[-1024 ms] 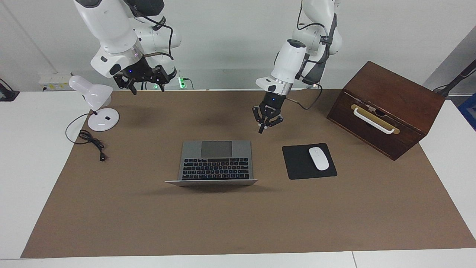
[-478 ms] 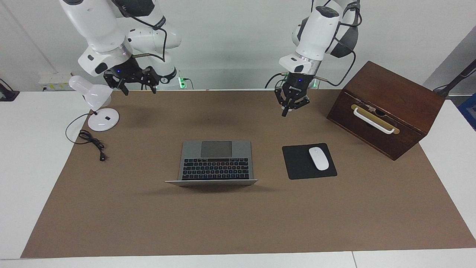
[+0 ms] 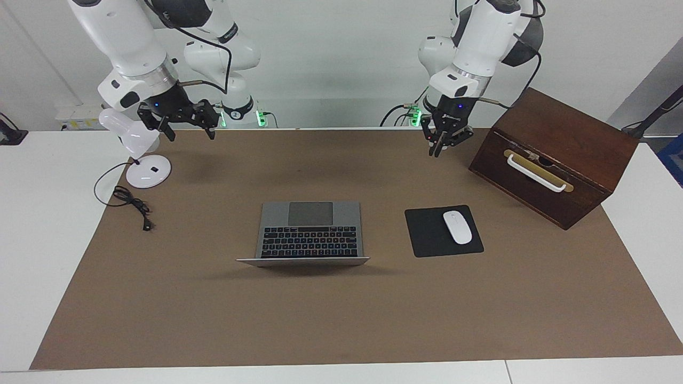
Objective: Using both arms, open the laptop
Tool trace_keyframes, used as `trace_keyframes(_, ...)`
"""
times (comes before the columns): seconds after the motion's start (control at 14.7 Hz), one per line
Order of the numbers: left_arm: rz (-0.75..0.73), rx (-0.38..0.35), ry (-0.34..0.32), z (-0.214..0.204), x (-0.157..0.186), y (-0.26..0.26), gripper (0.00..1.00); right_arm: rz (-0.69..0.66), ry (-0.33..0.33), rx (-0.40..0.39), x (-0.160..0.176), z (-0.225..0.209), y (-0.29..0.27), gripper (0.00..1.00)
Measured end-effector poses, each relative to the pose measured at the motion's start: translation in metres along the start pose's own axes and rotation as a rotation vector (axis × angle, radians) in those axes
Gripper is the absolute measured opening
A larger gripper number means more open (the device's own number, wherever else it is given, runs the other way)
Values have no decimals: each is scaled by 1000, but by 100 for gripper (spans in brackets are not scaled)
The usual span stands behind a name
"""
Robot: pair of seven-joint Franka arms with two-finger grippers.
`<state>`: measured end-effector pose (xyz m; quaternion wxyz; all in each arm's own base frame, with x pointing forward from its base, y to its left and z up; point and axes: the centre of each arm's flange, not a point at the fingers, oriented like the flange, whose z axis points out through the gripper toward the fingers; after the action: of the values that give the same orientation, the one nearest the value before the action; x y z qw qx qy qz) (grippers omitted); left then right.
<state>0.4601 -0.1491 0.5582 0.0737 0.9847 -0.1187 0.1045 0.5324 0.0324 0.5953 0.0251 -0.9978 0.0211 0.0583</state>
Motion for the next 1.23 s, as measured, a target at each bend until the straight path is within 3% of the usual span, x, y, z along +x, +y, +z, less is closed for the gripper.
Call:
trace_keyframes(0.34, -73, 18, 10, -16, 3, -38, 99, 21, -8, -1, 3, 5, 0, 100)
trace_keyframes(0.61, -58, 38, 49, -36, 9, -66, 100, 19, -9, -1, 3, 6, -1, 100)
trace_keyframes(0.75, -36, 101, 65, -49, 12, -92, 100, 20, -9, -1, 3, 6, 0, 100)
trace_keyframes(0.96, -27, 181, 52, -57, 11, -112, 100, 41, -5, 2, 5, 5, 10, 100)
trace_keyframes(1.23, -60, 191, 5, -69, 11, -129, 100, 79, -2, 6, 6, 3, 31, 100)
